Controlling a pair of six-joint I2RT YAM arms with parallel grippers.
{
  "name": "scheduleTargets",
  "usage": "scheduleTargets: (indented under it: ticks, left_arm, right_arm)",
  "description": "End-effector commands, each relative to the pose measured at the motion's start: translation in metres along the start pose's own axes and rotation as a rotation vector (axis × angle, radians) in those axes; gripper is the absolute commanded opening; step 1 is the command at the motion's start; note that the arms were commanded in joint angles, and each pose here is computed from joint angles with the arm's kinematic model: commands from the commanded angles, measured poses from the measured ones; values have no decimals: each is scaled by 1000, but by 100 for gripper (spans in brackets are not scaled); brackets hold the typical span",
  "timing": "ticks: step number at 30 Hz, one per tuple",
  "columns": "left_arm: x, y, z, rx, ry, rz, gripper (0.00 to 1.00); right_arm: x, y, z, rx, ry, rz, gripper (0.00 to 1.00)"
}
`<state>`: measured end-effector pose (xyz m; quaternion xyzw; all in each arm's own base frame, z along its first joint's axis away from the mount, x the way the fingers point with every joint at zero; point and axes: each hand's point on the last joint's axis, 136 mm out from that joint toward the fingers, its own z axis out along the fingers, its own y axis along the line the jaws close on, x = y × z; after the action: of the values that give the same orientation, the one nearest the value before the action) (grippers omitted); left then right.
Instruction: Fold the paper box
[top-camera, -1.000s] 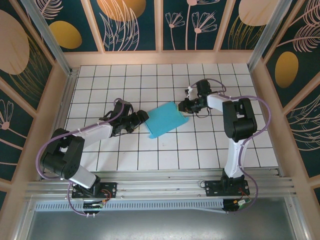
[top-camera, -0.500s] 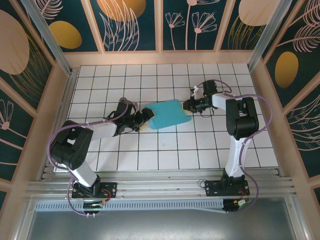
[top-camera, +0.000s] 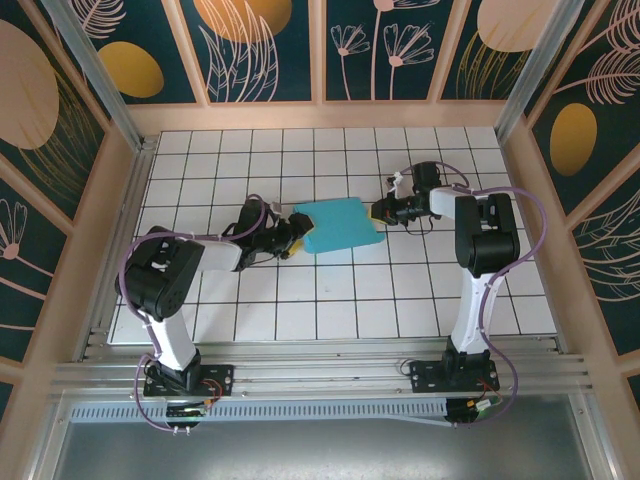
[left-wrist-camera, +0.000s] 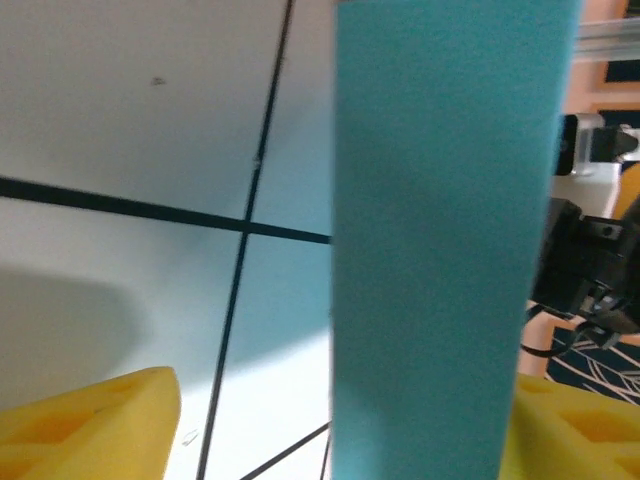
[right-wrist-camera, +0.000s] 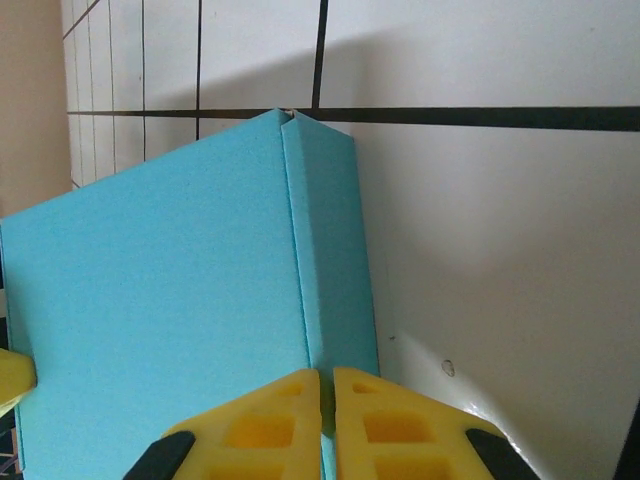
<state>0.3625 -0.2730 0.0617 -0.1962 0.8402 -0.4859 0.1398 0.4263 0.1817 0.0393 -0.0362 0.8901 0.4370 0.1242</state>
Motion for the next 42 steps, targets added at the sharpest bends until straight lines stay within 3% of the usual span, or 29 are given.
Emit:
scheduleTargets:
  ticks: [1, 7, 12, 20, 22, 27, 30, 34, 36, 42]
  left_arm:
    - [-7, -27, 3, 122, -8, -12, 67]
    - [-12, -36, 7, 186, -17, -77, 45]
    - [-14, -37, 4, 180, -27, -140, 33]
    - [-7, -30, -16, 61, -41, -217, 27]
    - [-5, -31, -22, 44, -42, -235, 27]
    - [0, -46, -38, 72, -39, -282, 29]
    - [0, -52, -44, 76, -42, -306, 30]
    - [0, -58, -50, 87, -44, -338, 30]
    - [0, -62, -52, 94, -42, -348, 30]
    - [1, -66, -58, 105, -44, -369, 32]
  right_arm:
    - [30, -49, 12, 132, 63, 111, 10]
    - [27, -47, 11, 130, 62, 105, 9]
    - [20, -38, 5, 126, 43, 88, 12]
    - [-29, 48, -59, 96, -226, -126, 47]
    - [-34, 80, -76, 95, -314, -254, 57]
    - [-14, 158, -88, 183, -456, -739, 69]
    - [22, 203, -85, 184, -497, -1115, 74]
    - [85, 223, -69, 245, -540, -1667, 98]
    - [91, 223, -69, 318, -609, -1782, 99]
    - [81, 208, -60, 479, -605, -1934, 99]
